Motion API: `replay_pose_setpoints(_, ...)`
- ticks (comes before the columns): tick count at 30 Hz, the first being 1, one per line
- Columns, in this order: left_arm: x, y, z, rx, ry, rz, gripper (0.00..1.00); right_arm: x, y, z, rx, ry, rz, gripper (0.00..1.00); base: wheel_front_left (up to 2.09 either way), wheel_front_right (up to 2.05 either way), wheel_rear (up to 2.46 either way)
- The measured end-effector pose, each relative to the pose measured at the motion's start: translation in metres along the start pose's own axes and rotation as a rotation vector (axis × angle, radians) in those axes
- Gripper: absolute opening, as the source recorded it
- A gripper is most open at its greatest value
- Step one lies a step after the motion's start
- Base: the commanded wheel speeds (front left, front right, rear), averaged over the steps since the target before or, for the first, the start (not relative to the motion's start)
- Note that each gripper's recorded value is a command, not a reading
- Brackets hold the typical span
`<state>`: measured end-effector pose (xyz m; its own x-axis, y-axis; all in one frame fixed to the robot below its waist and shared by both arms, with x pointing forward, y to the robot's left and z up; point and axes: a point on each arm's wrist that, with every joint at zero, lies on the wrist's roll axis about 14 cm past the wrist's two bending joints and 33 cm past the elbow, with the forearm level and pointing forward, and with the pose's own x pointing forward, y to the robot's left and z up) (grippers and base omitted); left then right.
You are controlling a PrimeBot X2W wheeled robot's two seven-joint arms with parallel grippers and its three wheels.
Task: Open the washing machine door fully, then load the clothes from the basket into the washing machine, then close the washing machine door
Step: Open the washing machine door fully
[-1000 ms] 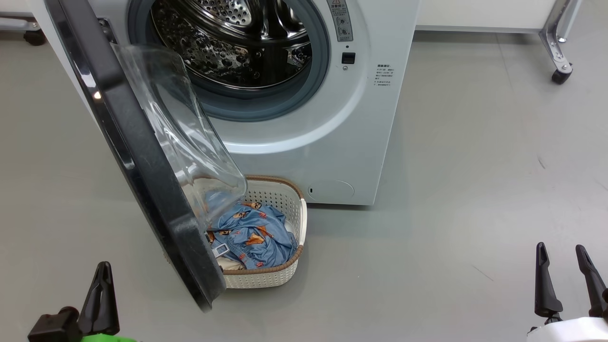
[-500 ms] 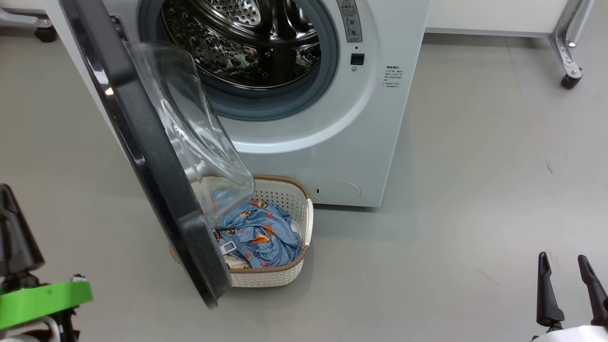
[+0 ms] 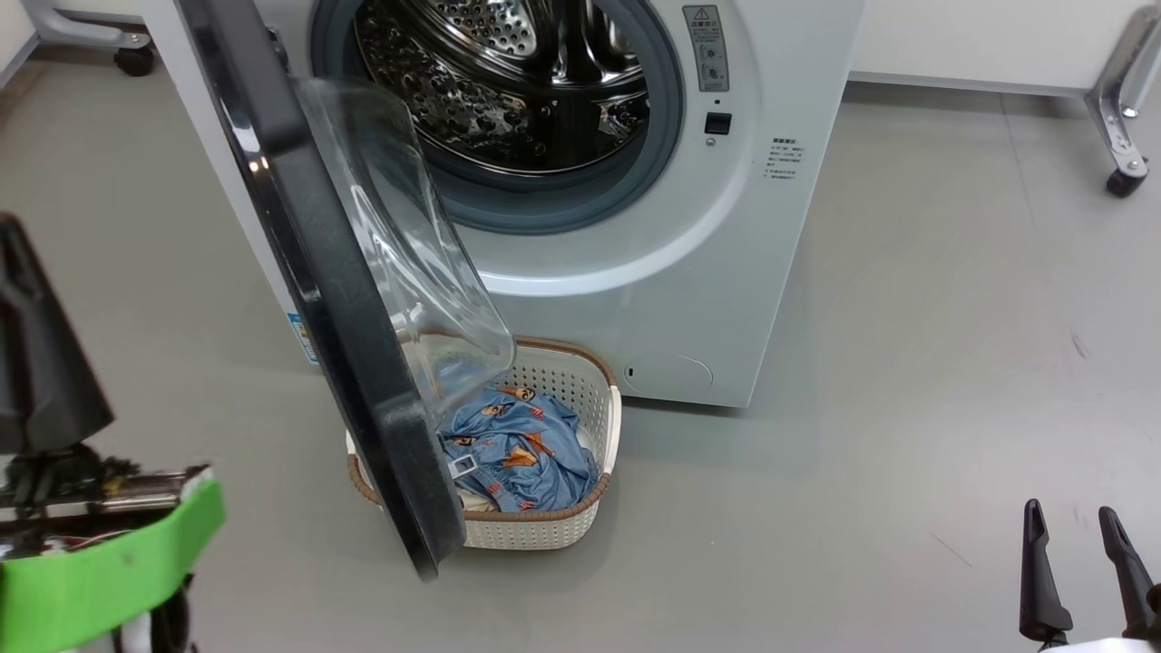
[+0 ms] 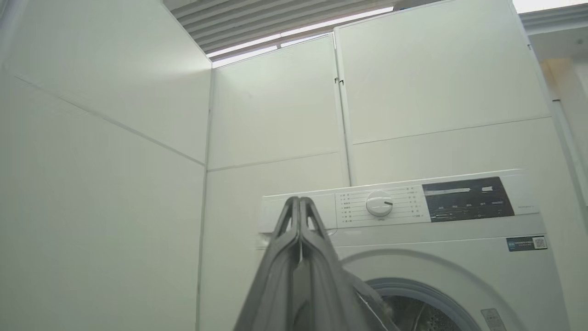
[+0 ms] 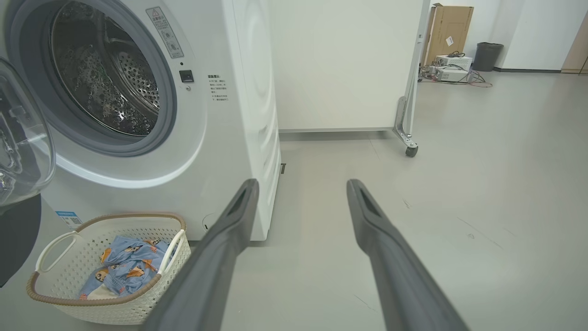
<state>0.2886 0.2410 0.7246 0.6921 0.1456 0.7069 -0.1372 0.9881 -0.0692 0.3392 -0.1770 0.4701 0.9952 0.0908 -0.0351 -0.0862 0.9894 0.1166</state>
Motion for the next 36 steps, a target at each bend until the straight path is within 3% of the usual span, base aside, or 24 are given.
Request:
replay_pose_setpoints(11, -0.008, -0.093, 0.003, -0.323, 0.106, -0.255, 0.0, 0.005, 0.012, -0.006, 0.01, 0.021, 0.031, 1.0, 0.0, 0.0, 0.0)
replay_pose_setpoints(19, -0.034, -0.138, -0.016, -0.454, 0.283, -0.368, 0.0, 0.009, 0.025, -0.012, 0.017, 0.037, 0.067, 1.0, 0.0, 0.0, 0.0)
replay_pose_setpoints(30, -0.08, -0.147, -0.082, -0.468, 0.604, -0.328, 0.0, 0.01, 0.035, -0.017, 0.026, 0.055, 0.096, 1.0, 0.0, 0.0, 0.0)
replay_pose_setpoints(36, -0.09, -0.152, -0.1, -0.468, 0.679, -0.309, 0.0, 0.008, 0.033, -0.021, 0.03, 0.065, 0.087, 1.0, 0.0, 0.0, 0.0)
